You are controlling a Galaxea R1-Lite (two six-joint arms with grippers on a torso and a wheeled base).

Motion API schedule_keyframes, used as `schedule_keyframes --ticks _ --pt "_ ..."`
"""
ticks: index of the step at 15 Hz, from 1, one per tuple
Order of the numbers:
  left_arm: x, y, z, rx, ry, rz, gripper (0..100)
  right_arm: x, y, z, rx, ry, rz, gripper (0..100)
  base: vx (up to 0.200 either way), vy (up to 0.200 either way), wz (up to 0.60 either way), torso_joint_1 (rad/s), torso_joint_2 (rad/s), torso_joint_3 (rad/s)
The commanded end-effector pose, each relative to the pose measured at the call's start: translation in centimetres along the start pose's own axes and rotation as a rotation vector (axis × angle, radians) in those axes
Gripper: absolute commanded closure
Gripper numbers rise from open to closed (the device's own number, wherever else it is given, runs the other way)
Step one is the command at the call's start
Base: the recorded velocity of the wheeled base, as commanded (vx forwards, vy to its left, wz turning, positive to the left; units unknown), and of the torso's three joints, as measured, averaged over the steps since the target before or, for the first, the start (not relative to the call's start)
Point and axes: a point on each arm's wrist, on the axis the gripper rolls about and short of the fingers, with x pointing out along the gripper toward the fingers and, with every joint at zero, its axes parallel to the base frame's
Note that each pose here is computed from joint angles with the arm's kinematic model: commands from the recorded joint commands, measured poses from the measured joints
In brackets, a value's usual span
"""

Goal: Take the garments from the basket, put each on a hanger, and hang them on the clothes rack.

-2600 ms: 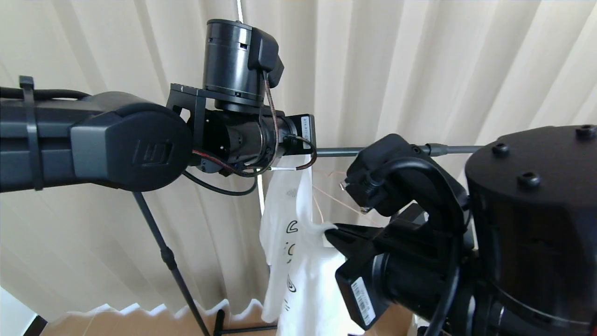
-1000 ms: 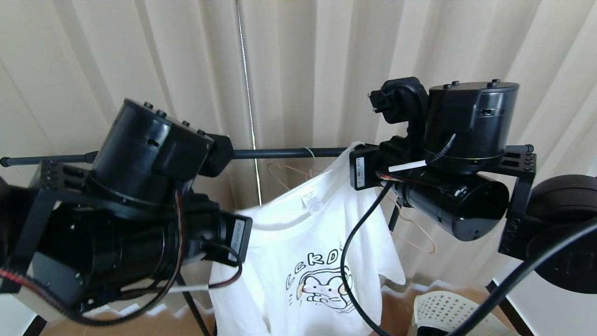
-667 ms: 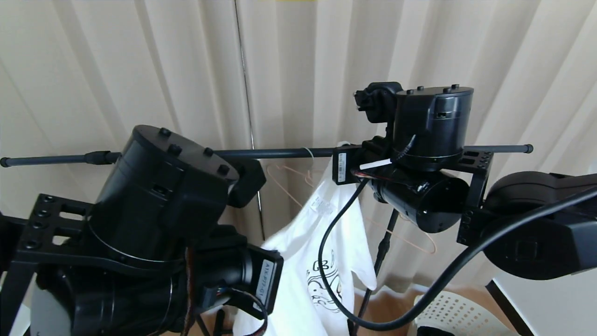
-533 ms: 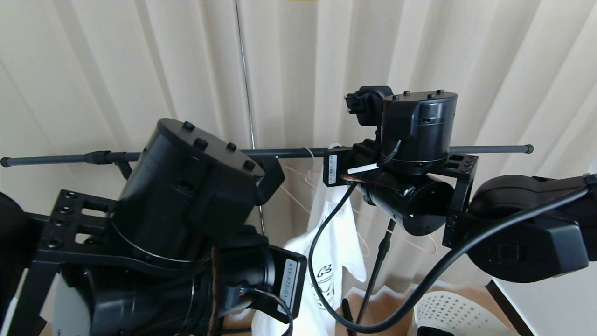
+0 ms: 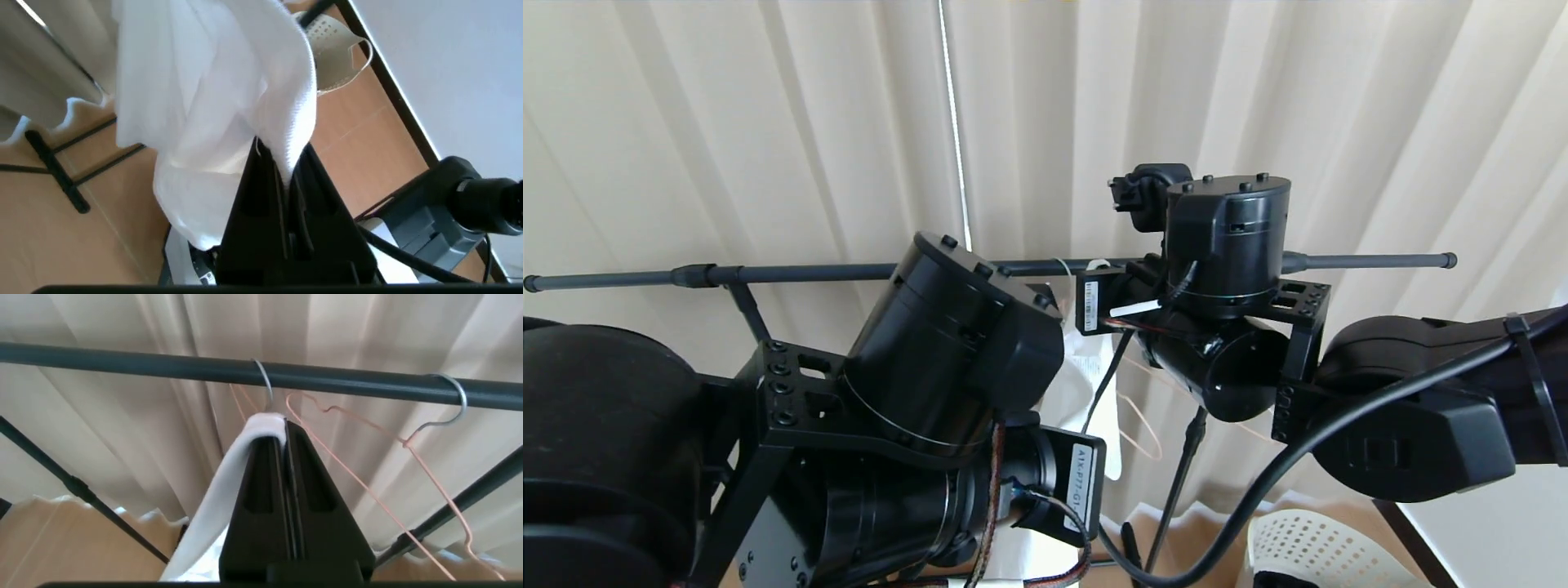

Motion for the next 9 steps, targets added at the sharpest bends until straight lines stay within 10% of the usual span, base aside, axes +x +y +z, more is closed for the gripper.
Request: schedule_keyframes --ticks 1,9 --pt "-0.6 1.6 0.0 -0.032 -0.008 0.038 100 -2.1 -1.1 1.6 0.013 -0.029 0.004 100 0.0 0.0 0.0 0.0 0.0 0.0" --pt "-2.6 5.0 0.6 -0.093 -0.066 0.109 100 -10.4 -6.7 1.8 -0.11 0.09 -0.091 100 0.0 0.0 0.0 0.0 0.0 0.0"
